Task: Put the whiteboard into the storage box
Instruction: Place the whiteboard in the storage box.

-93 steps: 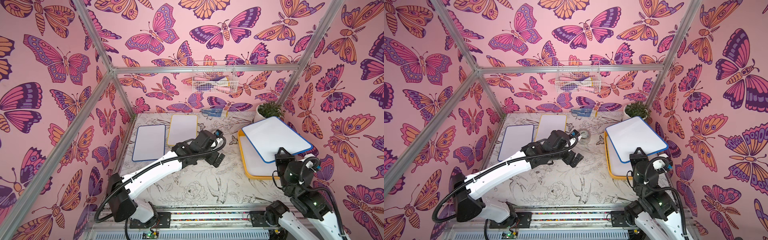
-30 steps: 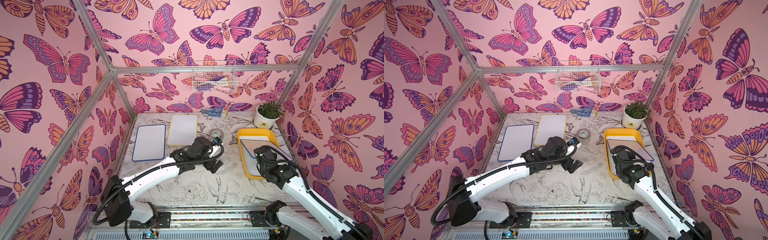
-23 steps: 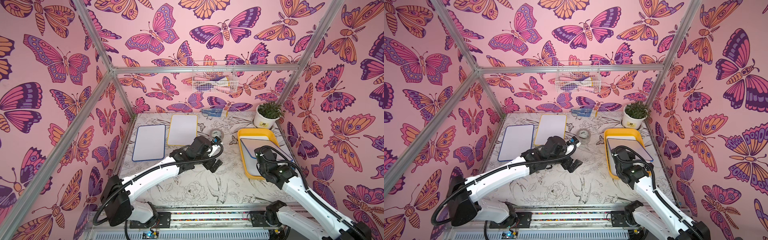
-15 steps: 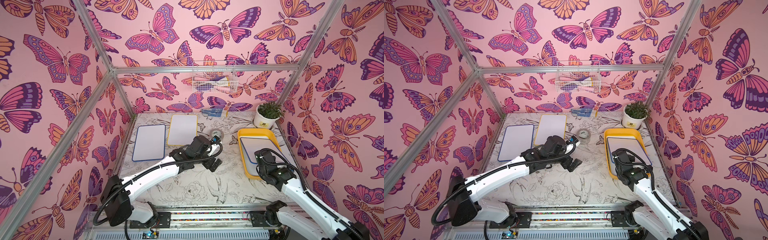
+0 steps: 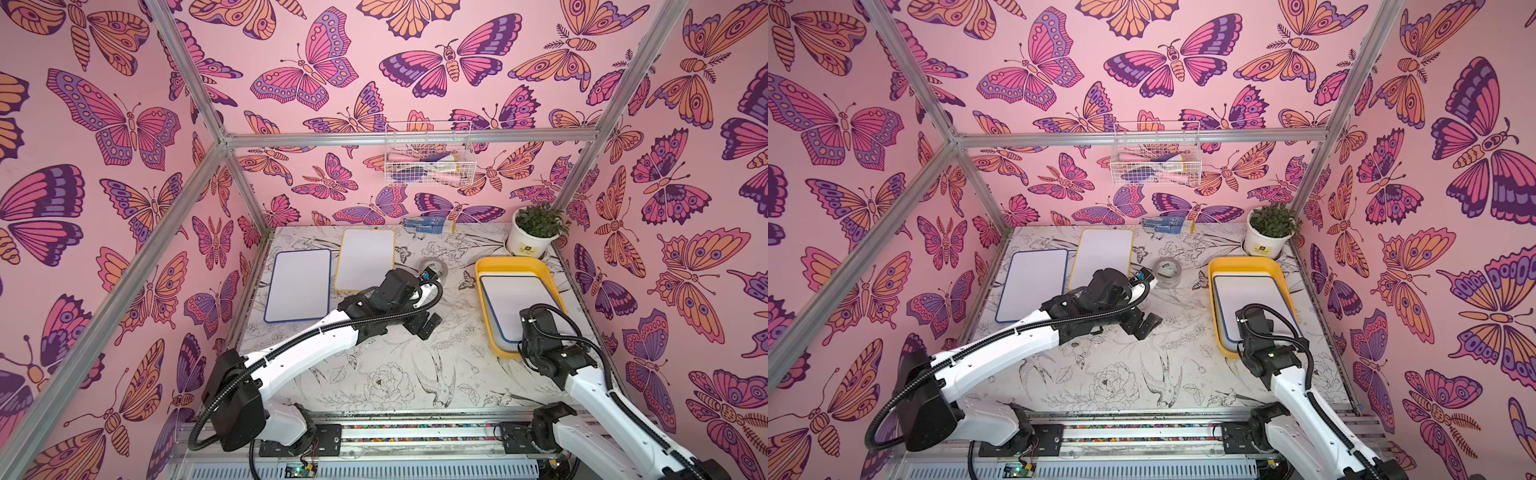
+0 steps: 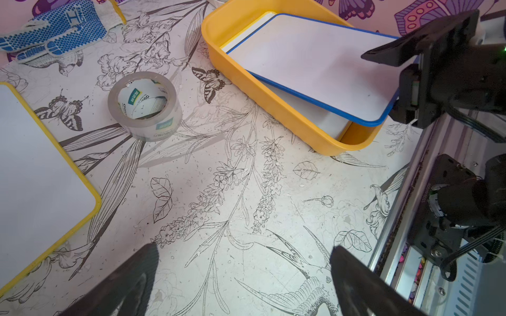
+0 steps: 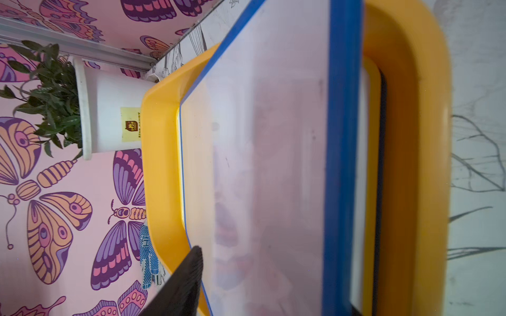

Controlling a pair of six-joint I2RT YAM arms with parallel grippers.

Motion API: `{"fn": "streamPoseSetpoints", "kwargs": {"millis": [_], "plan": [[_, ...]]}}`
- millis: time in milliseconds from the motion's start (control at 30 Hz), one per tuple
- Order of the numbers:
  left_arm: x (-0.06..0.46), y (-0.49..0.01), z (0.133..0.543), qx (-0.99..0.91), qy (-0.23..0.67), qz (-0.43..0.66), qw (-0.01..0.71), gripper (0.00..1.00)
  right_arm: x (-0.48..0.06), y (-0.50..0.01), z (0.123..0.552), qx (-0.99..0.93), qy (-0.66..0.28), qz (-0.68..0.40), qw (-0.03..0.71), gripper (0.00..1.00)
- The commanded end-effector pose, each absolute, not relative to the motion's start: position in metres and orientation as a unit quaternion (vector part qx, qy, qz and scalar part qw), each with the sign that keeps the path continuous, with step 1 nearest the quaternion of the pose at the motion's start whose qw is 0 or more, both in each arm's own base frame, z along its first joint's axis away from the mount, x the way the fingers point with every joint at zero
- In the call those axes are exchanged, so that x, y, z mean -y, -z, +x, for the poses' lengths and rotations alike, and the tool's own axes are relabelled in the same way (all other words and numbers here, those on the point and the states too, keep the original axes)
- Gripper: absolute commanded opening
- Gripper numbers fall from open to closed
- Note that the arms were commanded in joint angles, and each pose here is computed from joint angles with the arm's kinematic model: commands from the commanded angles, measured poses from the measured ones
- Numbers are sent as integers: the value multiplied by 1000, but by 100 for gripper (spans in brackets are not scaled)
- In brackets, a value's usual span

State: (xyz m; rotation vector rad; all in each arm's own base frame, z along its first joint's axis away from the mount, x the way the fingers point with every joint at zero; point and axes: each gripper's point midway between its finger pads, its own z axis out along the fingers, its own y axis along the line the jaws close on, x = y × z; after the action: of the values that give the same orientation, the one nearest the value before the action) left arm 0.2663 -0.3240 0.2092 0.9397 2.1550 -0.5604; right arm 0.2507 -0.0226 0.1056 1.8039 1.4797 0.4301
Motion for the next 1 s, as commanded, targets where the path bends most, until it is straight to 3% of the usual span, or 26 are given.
{"fn": "streamPoseSetpoints", "kwargs": {"millis": [0, 333, 967], "plan": [[316, -205, 276, -849, 201, 344, 347, 100, 17, -110, 258, -593, -191, 691, 367, 65], [290, -200, 305, -872, 179, 296, 346, 100, 13, -101, 250, -641, -163, 670, 337, 99], [227, -192, 353, -902, 123, 211, 355, 100, 7, -96, 231, -688, -124, 668, 256, 99]]}}
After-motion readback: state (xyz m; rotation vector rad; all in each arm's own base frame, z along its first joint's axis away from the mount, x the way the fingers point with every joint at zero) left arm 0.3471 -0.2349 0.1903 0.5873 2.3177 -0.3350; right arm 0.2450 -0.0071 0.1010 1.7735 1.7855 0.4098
